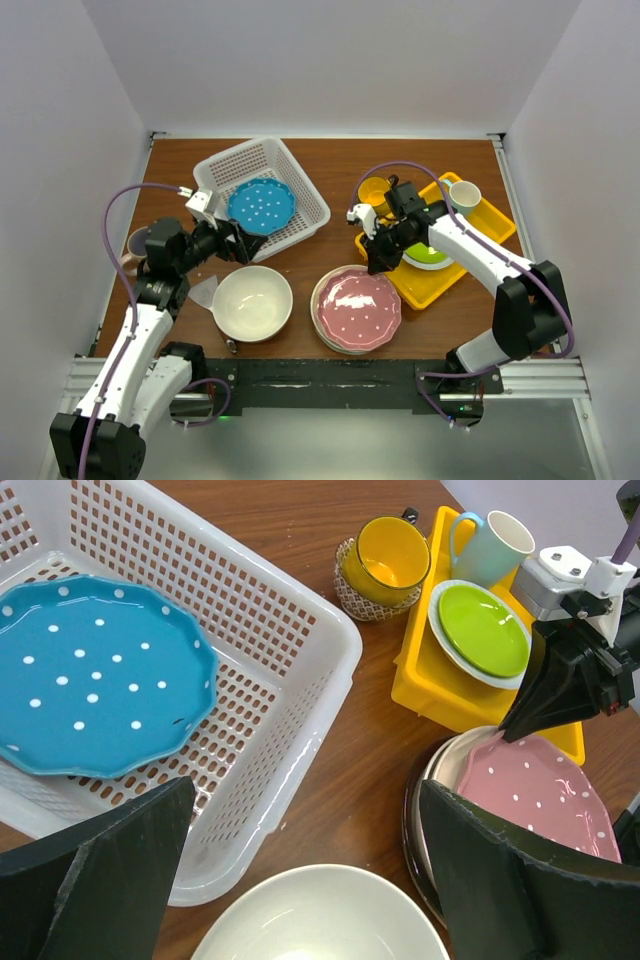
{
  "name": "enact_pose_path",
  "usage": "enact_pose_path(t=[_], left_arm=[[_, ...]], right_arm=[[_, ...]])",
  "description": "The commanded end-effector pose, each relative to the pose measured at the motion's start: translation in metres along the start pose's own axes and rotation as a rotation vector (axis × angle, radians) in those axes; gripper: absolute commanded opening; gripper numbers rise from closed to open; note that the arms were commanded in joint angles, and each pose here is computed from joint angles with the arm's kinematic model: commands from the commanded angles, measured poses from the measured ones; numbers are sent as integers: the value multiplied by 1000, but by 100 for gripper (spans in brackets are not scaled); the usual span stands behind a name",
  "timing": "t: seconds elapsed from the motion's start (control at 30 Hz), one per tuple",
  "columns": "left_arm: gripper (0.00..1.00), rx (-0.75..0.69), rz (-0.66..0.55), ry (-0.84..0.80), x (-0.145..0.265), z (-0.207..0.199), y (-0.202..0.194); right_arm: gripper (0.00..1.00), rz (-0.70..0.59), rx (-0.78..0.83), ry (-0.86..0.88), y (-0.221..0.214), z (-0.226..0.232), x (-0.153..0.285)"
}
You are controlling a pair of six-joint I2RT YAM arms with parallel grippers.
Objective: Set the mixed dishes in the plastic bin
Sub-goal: Pick up the plate at the center of the board.
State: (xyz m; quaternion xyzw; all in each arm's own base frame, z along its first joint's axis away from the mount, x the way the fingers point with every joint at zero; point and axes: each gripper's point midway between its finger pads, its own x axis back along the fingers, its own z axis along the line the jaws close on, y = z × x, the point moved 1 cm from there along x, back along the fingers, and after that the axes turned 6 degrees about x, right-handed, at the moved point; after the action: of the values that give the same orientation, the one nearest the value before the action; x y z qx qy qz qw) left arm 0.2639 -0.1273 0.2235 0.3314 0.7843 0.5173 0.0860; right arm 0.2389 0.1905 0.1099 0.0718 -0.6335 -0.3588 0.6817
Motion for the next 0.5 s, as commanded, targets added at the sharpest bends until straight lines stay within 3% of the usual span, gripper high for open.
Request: enact_pose_path(t=[0.0, 0.47], left_arm=[[100, -42, -45, -68, -3, -11, 12], [100, -5, 21, -187, -10, -24, -1]], right_arm=[[0, -82, 85, -15, 26, 5, 23], [0, -218, 162, -19, 44, 15, 49]])
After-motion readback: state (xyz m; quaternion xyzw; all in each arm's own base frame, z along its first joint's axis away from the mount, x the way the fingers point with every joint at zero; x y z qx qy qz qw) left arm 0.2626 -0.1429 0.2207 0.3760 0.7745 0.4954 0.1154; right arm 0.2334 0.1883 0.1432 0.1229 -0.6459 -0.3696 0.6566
